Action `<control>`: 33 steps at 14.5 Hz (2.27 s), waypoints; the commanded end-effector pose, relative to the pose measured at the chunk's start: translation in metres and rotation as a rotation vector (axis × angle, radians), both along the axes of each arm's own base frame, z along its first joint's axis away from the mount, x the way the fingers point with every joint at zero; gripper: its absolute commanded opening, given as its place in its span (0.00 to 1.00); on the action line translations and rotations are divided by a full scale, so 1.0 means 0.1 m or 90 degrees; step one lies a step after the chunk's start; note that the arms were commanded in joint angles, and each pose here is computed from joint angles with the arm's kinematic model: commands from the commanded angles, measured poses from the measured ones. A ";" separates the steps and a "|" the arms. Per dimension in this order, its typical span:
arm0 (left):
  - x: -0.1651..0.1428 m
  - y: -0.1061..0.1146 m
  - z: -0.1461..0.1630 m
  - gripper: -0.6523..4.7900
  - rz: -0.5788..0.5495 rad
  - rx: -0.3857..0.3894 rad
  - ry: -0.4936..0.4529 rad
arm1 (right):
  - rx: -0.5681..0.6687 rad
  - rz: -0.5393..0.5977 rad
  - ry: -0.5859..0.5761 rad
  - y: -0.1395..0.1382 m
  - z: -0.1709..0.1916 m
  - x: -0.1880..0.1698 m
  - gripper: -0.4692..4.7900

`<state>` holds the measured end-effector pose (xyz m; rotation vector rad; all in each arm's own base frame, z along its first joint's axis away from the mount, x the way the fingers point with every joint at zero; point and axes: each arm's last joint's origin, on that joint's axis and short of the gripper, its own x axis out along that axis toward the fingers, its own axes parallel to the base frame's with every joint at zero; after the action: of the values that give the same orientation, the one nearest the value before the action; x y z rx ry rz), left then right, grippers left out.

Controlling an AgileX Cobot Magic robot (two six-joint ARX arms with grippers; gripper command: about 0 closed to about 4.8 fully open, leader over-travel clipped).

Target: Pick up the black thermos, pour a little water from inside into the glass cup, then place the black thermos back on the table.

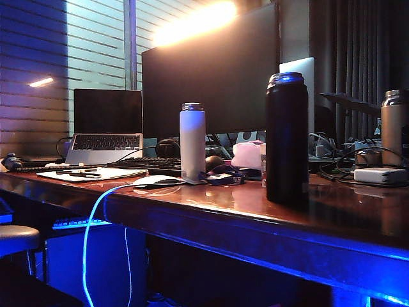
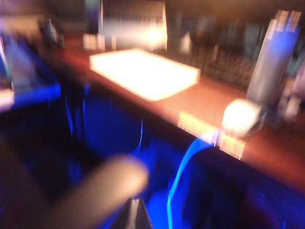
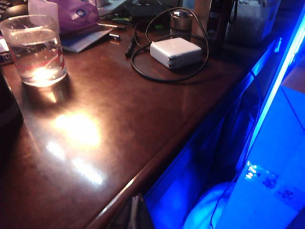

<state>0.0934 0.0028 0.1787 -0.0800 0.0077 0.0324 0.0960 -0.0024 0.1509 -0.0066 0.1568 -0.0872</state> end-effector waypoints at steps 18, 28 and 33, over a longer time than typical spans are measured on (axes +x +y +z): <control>1.42 -0.61 2.18 0.11 -0.590 0.128 0.249 | 0.227 0.073 -0.053 0.05 0.42 -0.02 0.09; 1.38 -0.95 2.17 0.11 -0.597 0.173 0.271 | 0.149 0.306 0.010 0.15 0.90 0.64 0.09; 1.38 -0.95 2.18 0.11 -0.596 0.173 0.270 | 0.121 0.363 0.025 0.21 0.85 0.68 0.93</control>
<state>0.2321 -0.0923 0.3922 0.2108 0.4846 -0.8838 0.1627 0.0165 0.2351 0.1707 0.2137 0.4678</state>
